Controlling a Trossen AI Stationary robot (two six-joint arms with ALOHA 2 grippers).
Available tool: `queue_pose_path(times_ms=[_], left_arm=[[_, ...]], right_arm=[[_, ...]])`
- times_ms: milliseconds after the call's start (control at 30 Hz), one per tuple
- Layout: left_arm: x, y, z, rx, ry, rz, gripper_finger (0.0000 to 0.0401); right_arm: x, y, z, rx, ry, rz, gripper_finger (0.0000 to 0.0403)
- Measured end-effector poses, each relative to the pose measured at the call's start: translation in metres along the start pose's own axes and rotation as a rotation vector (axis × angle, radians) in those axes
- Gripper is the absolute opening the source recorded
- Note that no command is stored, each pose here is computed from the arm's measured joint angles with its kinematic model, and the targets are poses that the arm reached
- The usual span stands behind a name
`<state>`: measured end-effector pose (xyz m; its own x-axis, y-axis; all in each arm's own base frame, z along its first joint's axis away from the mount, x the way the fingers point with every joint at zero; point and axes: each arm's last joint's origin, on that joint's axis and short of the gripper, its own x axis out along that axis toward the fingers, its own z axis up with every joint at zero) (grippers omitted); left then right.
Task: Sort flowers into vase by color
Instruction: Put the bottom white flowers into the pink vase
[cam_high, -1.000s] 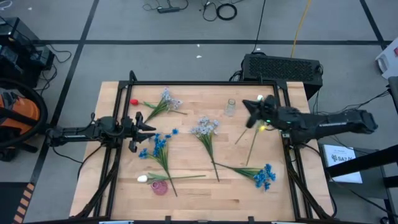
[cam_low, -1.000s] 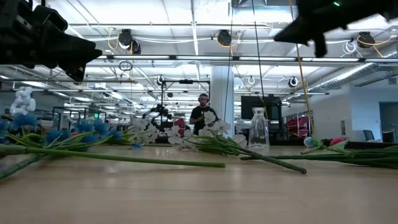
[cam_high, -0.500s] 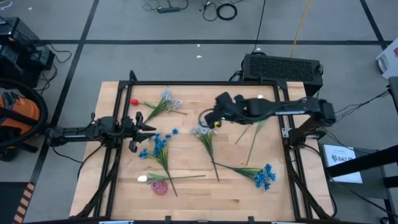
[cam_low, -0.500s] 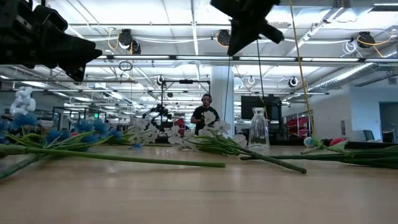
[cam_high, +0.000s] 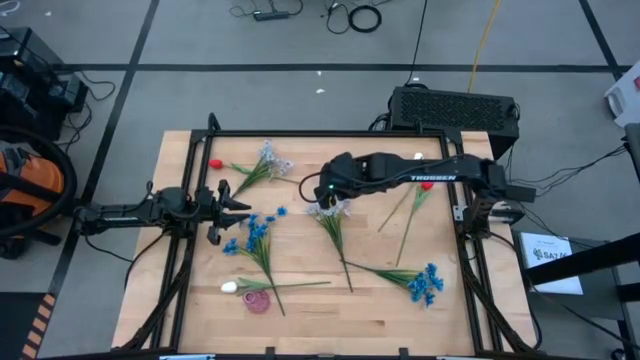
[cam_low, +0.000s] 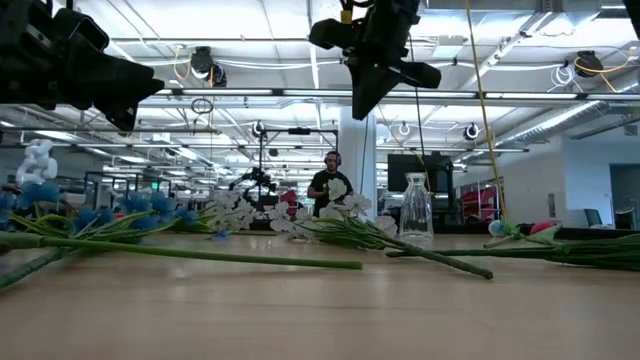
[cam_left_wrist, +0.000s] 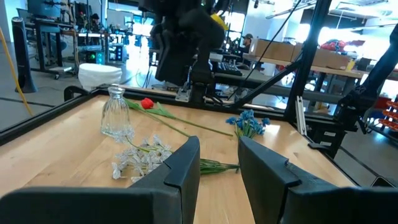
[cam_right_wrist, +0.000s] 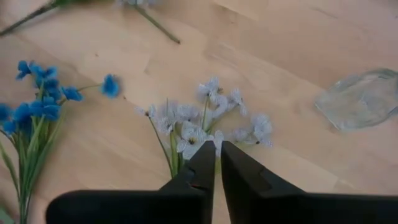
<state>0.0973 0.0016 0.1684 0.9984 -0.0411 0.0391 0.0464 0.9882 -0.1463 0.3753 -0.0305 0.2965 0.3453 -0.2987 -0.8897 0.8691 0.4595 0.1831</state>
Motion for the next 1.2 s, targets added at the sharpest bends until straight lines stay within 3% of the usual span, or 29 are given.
queue_pose_path(times_ms=[633,1200], left_arm=[[0.0,0.0,0.0001,0.0,0.0,0.0,0.0116],[0.0,0.0,0.0,0.0,0.0,0.0,0.0116]], right_arm=[[0.0019,0.0004,-0.0004,-0.003,0.003,-0.005,0.0152],[0.0019,0.0004,-0.0002,-0.051,-0.002,-0.006,0.0173]])
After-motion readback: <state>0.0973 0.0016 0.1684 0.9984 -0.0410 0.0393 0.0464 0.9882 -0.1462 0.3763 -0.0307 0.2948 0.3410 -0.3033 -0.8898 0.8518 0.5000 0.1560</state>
